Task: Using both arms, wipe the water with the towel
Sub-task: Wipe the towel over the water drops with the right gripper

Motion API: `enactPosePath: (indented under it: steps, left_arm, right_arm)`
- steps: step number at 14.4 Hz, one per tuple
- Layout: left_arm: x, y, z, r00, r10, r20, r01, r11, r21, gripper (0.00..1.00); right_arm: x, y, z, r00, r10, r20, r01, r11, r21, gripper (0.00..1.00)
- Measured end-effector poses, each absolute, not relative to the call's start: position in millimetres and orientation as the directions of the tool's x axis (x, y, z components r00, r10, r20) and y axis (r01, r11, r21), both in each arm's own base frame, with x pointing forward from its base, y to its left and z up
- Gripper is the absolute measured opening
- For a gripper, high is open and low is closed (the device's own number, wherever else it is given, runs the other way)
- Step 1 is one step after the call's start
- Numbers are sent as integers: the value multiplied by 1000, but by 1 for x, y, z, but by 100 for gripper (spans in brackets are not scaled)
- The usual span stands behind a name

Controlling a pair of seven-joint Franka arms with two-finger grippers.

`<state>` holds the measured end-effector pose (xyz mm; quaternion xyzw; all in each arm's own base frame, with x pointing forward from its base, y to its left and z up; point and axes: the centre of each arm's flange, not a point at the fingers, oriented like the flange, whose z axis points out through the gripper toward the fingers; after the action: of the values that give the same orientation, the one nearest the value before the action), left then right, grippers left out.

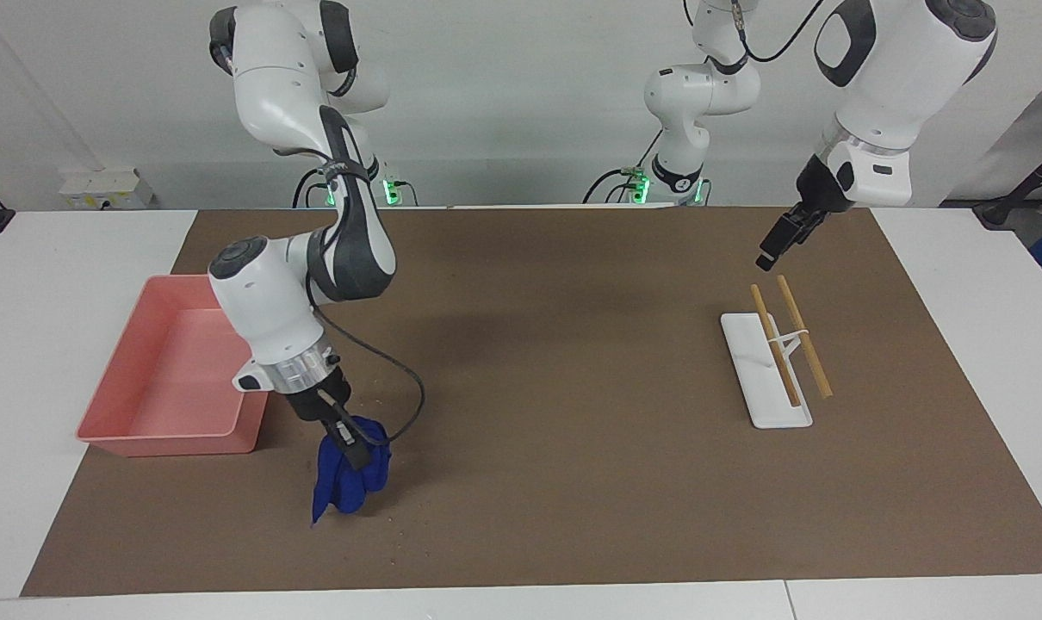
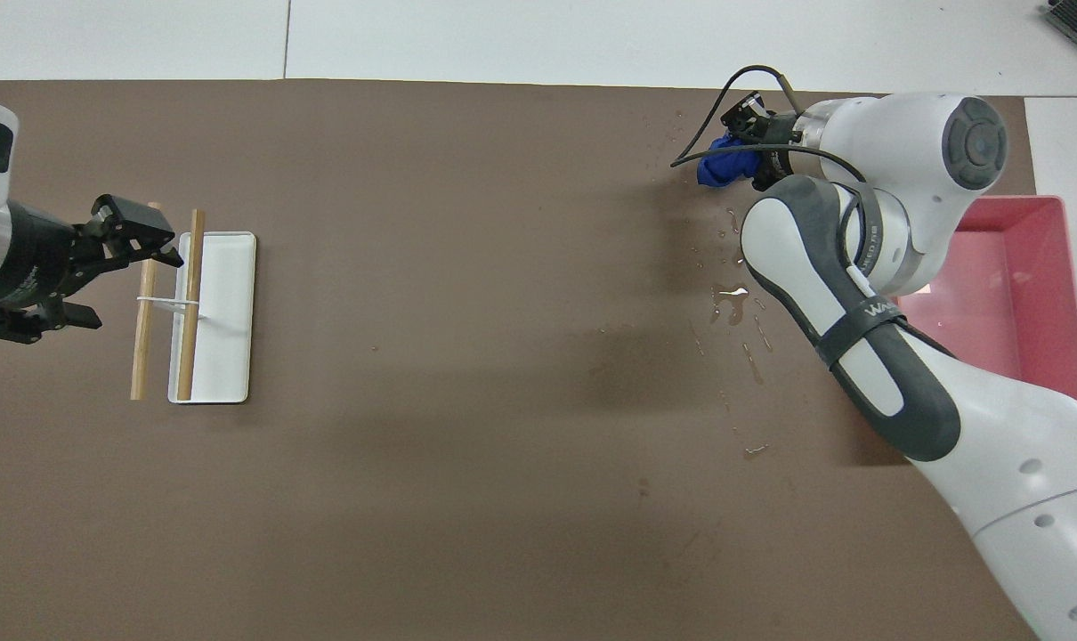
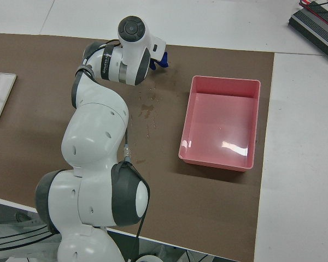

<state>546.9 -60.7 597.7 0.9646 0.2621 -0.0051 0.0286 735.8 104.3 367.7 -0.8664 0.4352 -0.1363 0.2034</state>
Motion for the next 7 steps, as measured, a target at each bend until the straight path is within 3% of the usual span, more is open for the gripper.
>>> enactPosePath:
  steps: [3,7]
  left_arm:
    - [534,-53,597,906,421,-31,418,-905,-81,100]
    - [528,-45,596,970,232,-78,223,-969,-108,100]
  right_arm:
    - [755,111,344,578,-814,65,-691,-530,-492,12]
    - [746,124,310,561,-827,31,-710,-500,-496,12]
